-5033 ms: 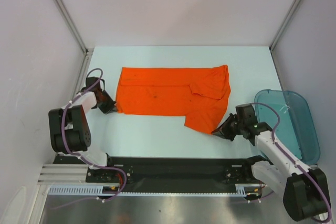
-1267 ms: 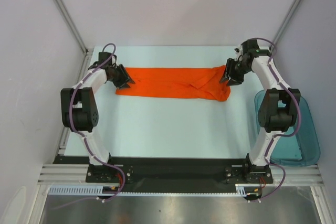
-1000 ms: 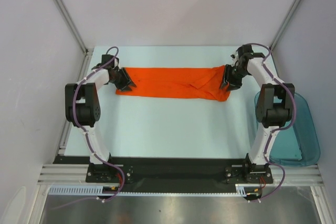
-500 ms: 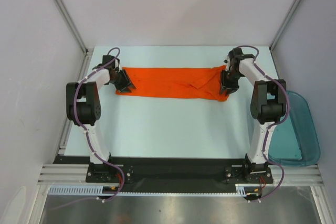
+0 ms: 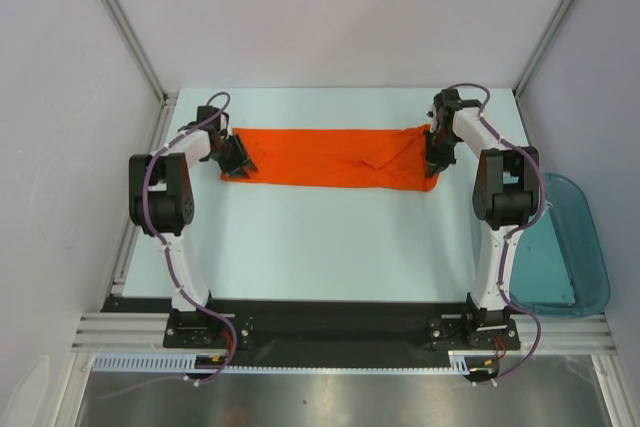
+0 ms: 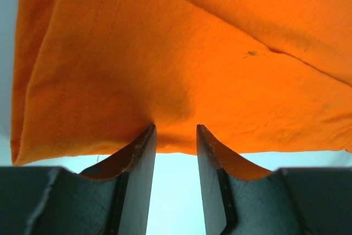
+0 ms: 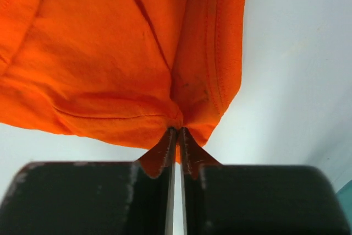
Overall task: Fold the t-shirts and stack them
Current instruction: Fold the tshirt
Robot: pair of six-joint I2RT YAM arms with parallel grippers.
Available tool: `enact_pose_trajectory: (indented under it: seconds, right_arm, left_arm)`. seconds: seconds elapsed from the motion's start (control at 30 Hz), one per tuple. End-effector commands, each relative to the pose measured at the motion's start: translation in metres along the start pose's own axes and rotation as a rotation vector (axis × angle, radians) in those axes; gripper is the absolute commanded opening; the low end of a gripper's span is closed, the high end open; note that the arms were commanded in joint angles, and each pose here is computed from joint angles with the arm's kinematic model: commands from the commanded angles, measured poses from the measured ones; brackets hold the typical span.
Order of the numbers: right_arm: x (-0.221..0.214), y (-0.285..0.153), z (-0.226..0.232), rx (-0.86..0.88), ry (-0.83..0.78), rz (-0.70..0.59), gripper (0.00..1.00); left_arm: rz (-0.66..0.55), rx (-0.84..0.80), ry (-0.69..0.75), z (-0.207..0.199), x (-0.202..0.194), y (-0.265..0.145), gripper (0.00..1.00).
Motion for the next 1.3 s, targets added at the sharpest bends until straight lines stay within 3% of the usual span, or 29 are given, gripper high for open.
enact_pose_trajectory:
  seconds: [0.0, 0.03, 0.37, 0.7, 0.9, 1.1, 1.27]
  right_arm:
    - [0.018, -0.011, 0.003, -0.006, -0.009, -0.061, 0.05]
    - [0.020, -0.011, 0.001, -0.011, -0.006, -0.063, 0.00]
    - [0.043, -0.005, -0.008, -0.056, 0.026, -0.109, 0.00]
    - [0.012, 0.013, -0.013, -0.080, 0.048, -0.011, 0.00]
    - [0.027, -0.003, -0.001, -0.035, 0.076, -0.053, 0.21]
    - [0.039, -0.038, 0.010, 0.020, 0.091, -0.112, 0.33]
    - [0.040, -0.052, 0.030, 0.119, 0.151, -0.109, 0.37]
  left_arm:
    - [-0.030, 0.016, 0.022, 0.004, 0.013, -0.004, 0.41]
    - [-0.028, 0.019, 0.020, 0.005, 0.013, -0.004, 0.40]
    - [-0.028, 0.040, 0.012, 0.013, 0.015, -0.002, 0.41]
    - [-0.035, 0.045, 0.015, 0.017, 0.017, -0.008, 0.41]
    - [-0.079, 0.028, 0.034, 0.008, 0.027, -0.024, 0.41]
    - [-0.118, 0.016, 0.051, -0.001, 0.034, -0.043, 0.41]
    - [-0.126, -0.010, 0.044, -0.007, 0.035, -0.047, 0.41]
Point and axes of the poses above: each gripper's point midway between its finger pads, its own y axis out along the fingers, its own z axis along the line the jaws close on, x = y × z, the point moved 3 cm from there along -y, back along the fingers, and after that the axes turned 13 degrees about y, right-handed, at the moved point
